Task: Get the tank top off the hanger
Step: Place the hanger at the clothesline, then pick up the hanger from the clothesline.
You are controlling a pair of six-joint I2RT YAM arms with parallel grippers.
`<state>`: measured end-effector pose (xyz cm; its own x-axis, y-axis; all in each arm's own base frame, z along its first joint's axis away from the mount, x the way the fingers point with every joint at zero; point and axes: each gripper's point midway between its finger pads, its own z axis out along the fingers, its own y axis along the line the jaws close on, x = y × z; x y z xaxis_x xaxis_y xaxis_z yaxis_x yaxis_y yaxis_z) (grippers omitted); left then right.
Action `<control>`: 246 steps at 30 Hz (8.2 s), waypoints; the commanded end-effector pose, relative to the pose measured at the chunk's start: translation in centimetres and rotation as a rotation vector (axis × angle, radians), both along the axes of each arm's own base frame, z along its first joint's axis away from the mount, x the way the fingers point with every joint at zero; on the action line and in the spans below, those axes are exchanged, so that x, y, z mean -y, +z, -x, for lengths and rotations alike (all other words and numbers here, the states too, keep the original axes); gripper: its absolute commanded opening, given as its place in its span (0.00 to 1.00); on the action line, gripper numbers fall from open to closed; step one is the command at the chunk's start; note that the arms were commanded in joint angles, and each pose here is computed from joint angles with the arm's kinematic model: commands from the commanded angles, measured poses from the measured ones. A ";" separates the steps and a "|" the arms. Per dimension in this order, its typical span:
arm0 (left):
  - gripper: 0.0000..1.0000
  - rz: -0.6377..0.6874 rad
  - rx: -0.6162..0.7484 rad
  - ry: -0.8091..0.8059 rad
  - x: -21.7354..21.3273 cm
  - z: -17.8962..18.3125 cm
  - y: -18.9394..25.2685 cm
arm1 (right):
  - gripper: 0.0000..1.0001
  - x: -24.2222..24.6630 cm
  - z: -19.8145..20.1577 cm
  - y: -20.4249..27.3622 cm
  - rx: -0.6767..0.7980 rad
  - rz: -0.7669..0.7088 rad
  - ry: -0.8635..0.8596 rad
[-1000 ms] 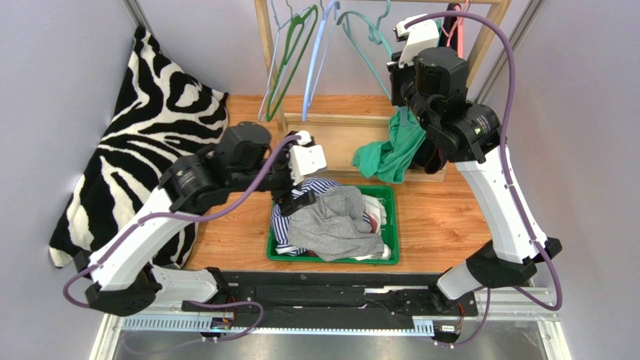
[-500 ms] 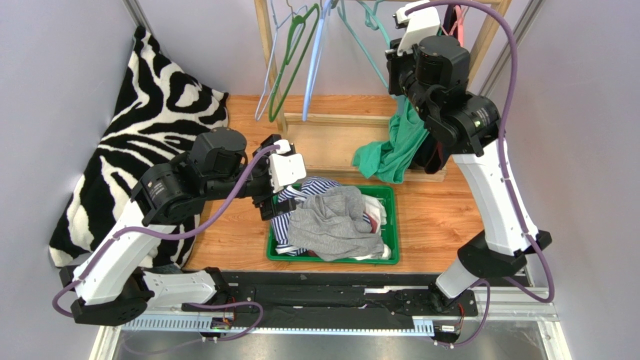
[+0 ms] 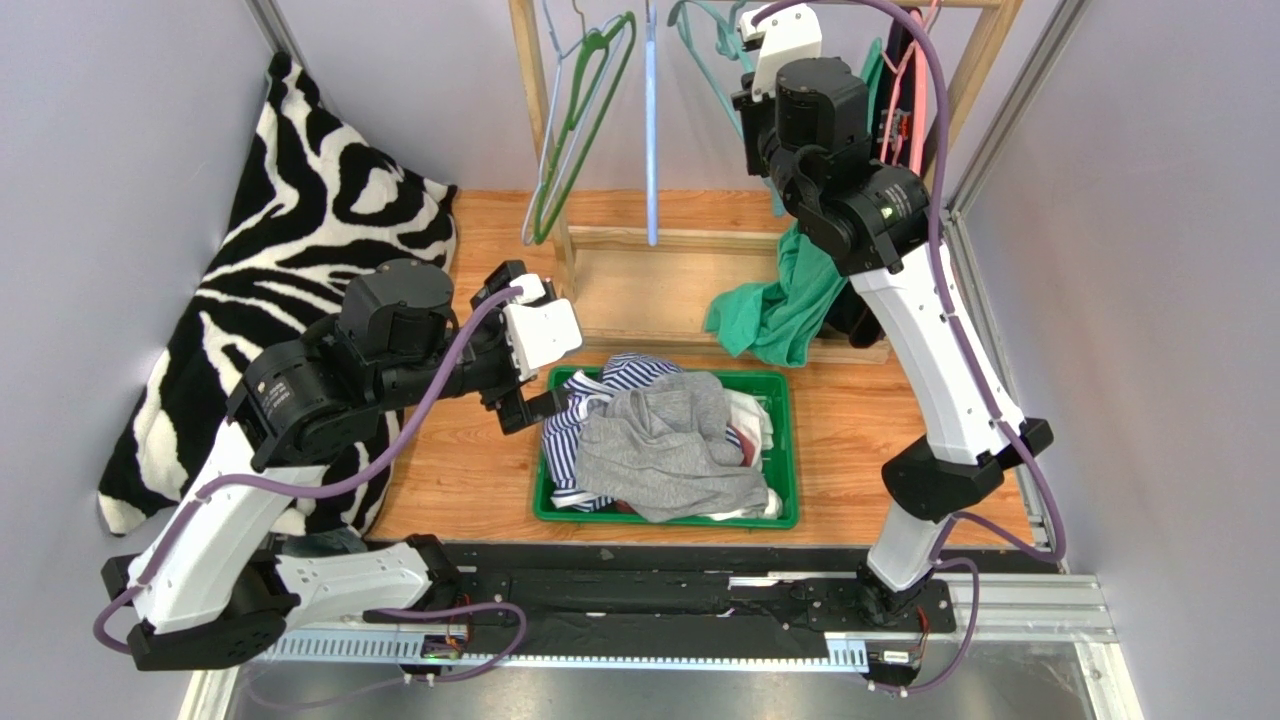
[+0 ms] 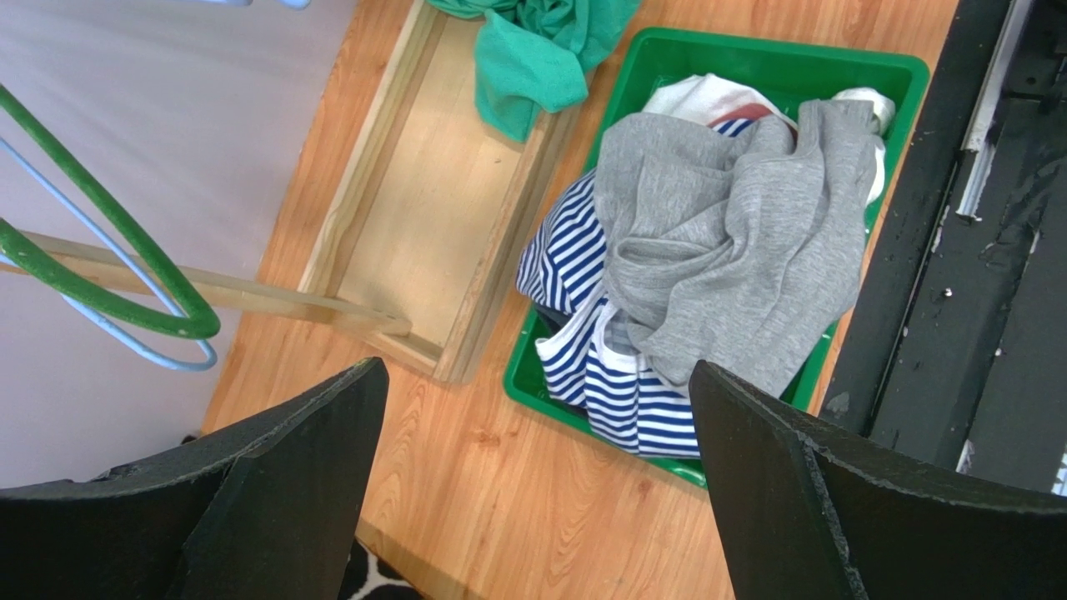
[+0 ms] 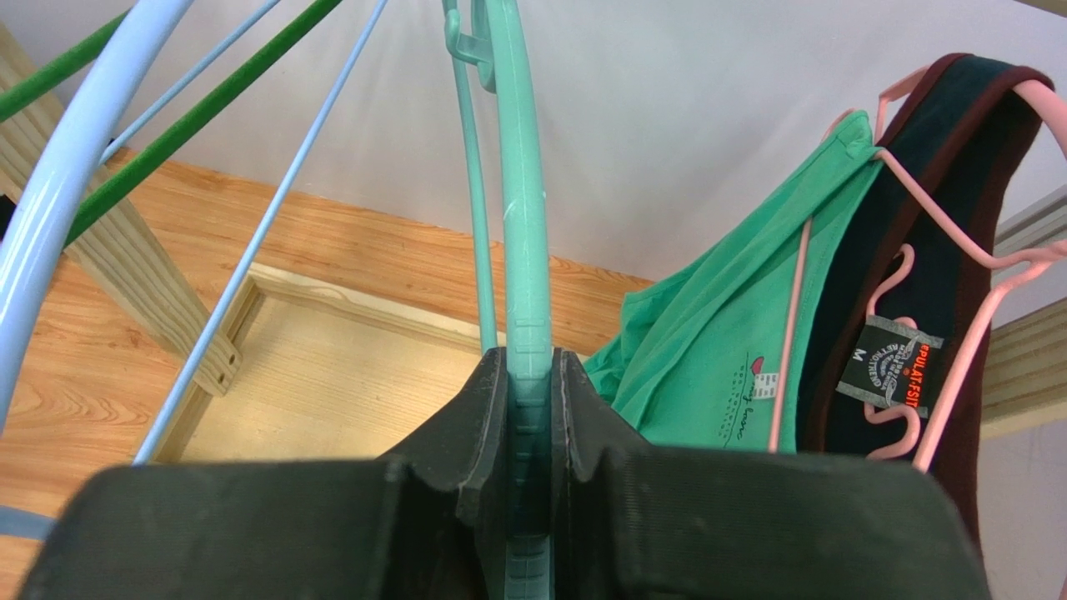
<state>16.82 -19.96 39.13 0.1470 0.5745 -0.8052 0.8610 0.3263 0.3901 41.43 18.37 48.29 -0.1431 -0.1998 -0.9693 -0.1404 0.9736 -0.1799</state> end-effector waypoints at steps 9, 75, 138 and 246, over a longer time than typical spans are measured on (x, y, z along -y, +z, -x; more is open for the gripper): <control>0.99 0.028 0.059 0.028 0.2 -1.1 1.7 | 0.00 -4.2 -1.0 -0.6 0.046 0.022 0.002; 0.99 0.016 0.058 0.117 0.0 -3.0 1.0 | 0.63 13.0 4.0 -3.8 -0.099 -0.422 -0.098; 0.99 0.012 0.058 0.124 -0.4 -2.9 0.9 | 0.00 6.7 13.9 13.3 0.436 -0.395 0.316; 0.99 0.027 0.126 0.179 -3.6 -2.8 1.8 | 0.00 2.5 32.2 15.5 0.483 -0.380 0.969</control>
